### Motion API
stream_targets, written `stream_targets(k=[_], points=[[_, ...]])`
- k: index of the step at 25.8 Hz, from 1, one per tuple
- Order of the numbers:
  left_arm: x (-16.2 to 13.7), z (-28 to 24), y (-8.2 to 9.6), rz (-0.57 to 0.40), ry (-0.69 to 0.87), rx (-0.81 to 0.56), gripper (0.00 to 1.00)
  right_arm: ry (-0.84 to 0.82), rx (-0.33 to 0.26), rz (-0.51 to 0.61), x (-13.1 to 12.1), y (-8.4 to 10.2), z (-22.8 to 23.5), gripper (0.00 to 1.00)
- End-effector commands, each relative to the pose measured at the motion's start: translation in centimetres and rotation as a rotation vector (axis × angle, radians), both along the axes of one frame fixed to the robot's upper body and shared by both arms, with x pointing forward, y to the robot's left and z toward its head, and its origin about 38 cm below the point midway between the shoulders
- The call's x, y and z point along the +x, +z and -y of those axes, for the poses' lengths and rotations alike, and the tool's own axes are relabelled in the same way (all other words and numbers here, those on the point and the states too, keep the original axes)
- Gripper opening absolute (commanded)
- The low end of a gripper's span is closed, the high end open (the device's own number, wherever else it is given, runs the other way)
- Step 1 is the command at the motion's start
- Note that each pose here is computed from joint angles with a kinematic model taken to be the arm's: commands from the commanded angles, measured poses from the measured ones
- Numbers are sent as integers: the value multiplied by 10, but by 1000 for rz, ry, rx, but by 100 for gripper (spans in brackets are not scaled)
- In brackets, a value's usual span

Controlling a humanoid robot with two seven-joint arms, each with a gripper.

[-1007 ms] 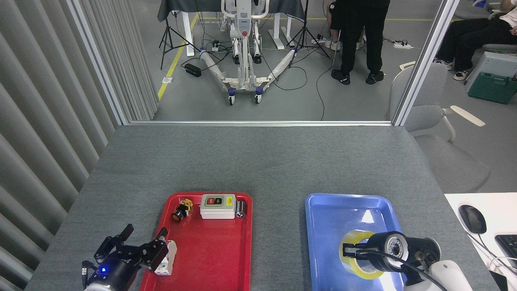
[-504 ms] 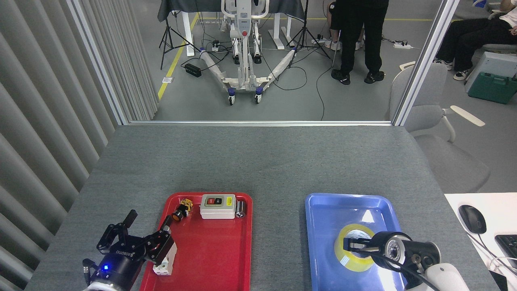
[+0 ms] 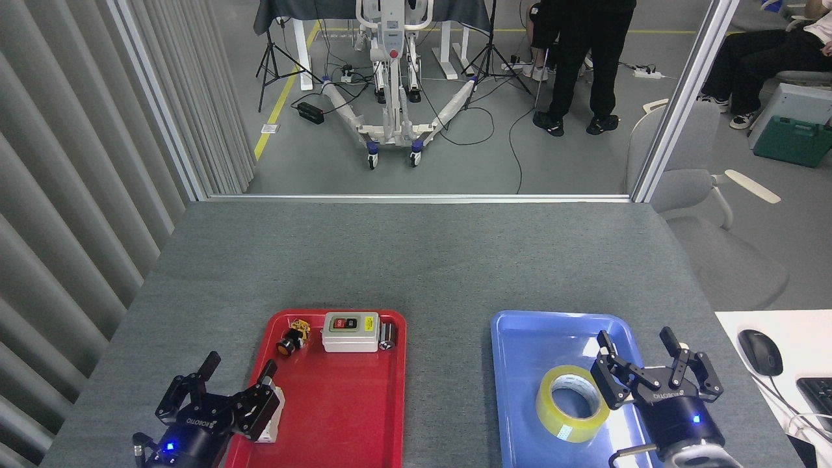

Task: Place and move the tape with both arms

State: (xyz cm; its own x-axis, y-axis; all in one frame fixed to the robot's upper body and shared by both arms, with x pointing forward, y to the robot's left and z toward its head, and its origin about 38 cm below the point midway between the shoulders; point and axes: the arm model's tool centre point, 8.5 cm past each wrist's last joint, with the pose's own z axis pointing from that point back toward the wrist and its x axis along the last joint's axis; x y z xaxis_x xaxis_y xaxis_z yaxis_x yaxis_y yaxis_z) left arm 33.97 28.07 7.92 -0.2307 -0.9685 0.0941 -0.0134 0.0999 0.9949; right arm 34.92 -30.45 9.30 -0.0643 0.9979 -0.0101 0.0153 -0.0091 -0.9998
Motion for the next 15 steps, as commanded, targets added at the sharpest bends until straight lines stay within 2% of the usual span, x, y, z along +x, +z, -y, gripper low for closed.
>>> stream_targets(k=[1, 6, 10, 15], points=[[-3, -5, 3, 48, 15, 2, 100, -10, -25, 100, -18, -13, -8, 100], [-13, -13, -5, 32, 25, 65, 100, -34, 30, 87, -23, -23, -21, 100], [-16, -34, -8, 27, 66, 119, 100, -37, 35, 75, -27, -28, -24, 100], [-13, -50, 3, 34, 62, 184, 100, -87, 42, 66, -28, -30, -22, 100]])
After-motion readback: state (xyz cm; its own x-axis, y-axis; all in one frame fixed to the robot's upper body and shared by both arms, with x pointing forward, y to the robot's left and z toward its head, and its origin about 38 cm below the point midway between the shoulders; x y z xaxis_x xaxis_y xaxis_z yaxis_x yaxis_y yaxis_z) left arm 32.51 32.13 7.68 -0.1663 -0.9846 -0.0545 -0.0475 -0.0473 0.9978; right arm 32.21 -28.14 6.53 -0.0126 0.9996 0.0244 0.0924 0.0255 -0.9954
